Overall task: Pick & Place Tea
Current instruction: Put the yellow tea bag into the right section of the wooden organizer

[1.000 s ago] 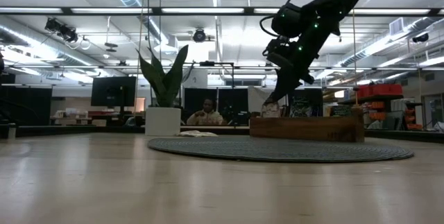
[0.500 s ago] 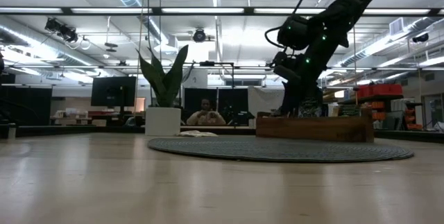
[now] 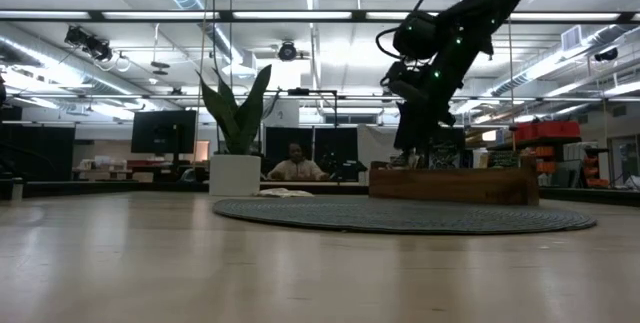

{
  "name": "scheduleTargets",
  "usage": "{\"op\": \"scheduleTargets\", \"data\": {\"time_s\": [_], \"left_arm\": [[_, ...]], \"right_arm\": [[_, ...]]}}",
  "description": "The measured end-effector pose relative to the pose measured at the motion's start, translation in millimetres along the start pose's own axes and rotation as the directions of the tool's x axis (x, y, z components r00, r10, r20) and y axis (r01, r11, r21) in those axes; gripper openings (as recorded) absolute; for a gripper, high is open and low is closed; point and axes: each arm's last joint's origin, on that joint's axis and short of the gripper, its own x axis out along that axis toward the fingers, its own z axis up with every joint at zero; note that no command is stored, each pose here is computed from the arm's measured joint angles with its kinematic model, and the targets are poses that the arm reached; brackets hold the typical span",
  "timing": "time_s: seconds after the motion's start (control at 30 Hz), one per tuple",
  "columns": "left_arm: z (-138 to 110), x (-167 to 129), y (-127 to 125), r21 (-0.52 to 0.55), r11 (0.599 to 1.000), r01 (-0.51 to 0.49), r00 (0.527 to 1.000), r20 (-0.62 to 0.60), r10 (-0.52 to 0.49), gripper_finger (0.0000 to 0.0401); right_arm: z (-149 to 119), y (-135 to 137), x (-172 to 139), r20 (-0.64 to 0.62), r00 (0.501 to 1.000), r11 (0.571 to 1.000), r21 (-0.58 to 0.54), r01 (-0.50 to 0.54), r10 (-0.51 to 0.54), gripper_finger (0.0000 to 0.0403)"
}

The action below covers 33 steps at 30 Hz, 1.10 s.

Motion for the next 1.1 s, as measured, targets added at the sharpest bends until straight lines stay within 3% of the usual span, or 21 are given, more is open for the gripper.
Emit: {"op": "scheduleTargets", "data": {"time_s": [0.23,0.33,0.37,0.43,0.5,0.57,0.6,0.67,0.83,0.97,1.1], "left_arm": [[-20,2,14,0.211,0.972,-0.103,0.981,-0.14,0.134,0.0254],[-36,9,20,0.406,0.91,-0.084,0.959,-0.214,0.184,0.0254],[-42,13,21,0.485,0.873,-0.053,0.953,-0.236,0.189,0.0254],[-57,21,25,0.65,0.758,0.049,0.929,-0.308,0.204,0.0254],[-76,29,31,0.774,0.601,0.198,0.889,-0.4,0.223,0.0254],[-92,35,39,0.829,0.448,0.333,0.836,-0.48,0.266,0.0254],[-100,39,43,0.838,0.387,0.385,0.813,-0.506,0.289,0.0254],[-110,47,57,0.821,0.31,0.479,0.747,-0.567,0.348,0.0254],[-126,70,94,0.708,0.282,0.647,0.555,-0.692,0.462,0.0251],[-132,90,113,0.639,0.173,0.75,0.462,-0.692,0.555,0.0244],[-138,111,129,0.57,0.094,0.816,0.404,-0.679,0.613,0.0243]], "right_arm": [[28,7,-52,0.07,0.991,0.987,-0.12,-0.108,0.117,0.0219],[37,10,-90,0.147,0.966,0.968,-0.164,-0.19,0.214,0.0225],[38,11,-103,0.176,0.954,0.962,-0.174,-0.21,0.241,0.0225],[36,12,-127,0.217,0.937,0.954,-0.184,-0.238,0.275,0.0225],[31,13,-150,0.253,0.921,0.948,-0.191,-0.254,0.297,0.0222],[22,13,-169,0.271,0.912,0.946,-0.195,-0.261,0.308,0.0219],[18,14,-177,0.273,0.91,0.944,-0.196,-0.265,0.312,0.0218],[10,14,-189,0.278,0.906,0.943,-0.188,-0.275,0.32,0.0217],[0,18,-203,0.279,0.898,0.937,-0.185,-0.297,0.339,0.0216],[-3,22,-203,0.252,0.9,0.929,-0.201,-0.311,0.356,0.0216],[-6,26,-198,0.227,0.901,0.921,-0.219,-0.322,0.369,0.0216]]}}
